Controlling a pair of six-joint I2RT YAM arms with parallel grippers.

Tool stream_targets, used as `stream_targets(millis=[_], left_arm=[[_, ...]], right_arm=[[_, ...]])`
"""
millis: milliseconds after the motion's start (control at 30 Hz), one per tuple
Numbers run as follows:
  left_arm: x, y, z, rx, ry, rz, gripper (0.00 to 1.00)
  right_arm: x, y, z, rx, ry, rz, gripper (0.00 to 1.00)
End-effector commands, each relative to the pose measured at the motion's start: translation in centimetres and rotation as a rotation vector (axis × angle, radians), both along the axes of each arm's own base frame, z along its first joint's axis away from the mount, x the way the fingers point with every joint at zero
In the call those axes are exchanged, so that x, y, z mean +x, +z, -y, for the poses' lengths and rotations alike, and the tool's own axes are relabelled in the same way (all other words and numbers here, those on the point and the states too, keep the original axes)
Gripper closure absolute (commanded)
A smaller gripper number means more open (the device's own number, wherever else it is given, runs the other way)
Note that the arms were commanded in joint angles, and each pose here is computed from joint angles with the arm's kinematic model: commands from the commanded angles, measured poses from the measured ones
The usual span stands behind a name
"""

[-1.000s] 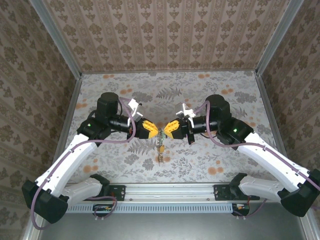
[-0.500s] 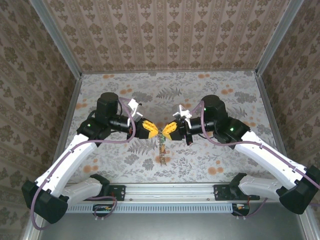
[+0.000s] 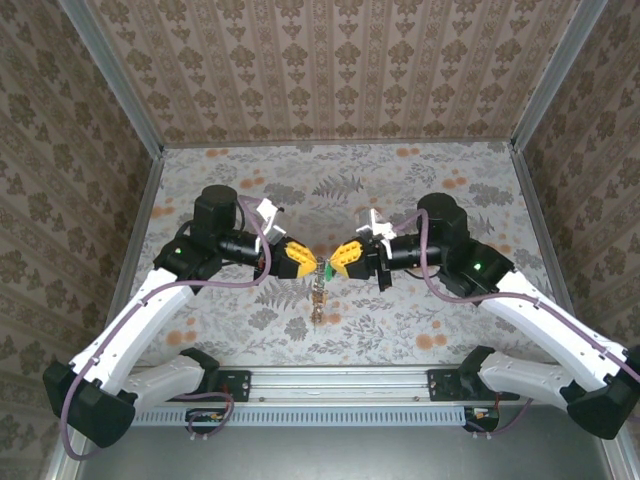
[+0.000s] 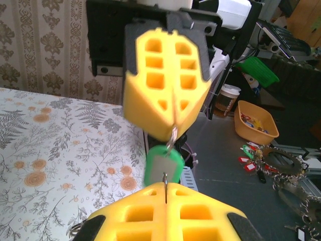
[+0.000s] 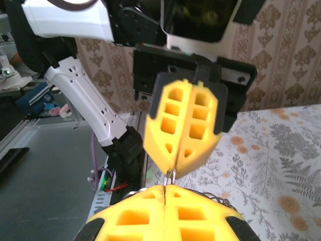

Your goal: Put the keys on the keyring

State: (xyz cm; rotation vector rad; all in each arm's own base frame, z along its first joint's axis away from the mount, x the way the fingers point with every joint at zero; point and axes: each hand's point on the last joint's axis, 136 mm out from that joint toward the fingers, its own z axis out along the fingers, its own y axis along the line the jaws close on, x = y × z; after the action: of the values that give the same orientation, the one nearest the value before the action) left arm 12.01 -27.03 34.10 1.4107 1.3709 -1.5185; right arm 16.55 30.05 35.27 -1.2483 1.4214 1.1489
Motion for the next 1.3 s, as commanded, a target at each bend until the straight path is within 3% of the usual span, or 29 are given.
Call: stream_targets(millis=[0, 733, 1267], left_arm=[[-1.3, 1.9, -0.4, -0.053, -0.041, 0.068, 1.0], [-1.1, 1.7, -0.3, -0.046, -0.035, 0.064, 1.0], [-1.1, 1.8, -0.4, -0.051, -0.035, 0.068, 1.0]], right_arm=[[0.2, -0.1, -0.5, -0.003, -0.003, 0.029, 1.0], [-0.2, -0.5, 0.2, -0.013, -0.061, 0.034, 1.0], [-1.0, -1.0, -0.5, -0.02, -0.01, 0.012, 1.0]])
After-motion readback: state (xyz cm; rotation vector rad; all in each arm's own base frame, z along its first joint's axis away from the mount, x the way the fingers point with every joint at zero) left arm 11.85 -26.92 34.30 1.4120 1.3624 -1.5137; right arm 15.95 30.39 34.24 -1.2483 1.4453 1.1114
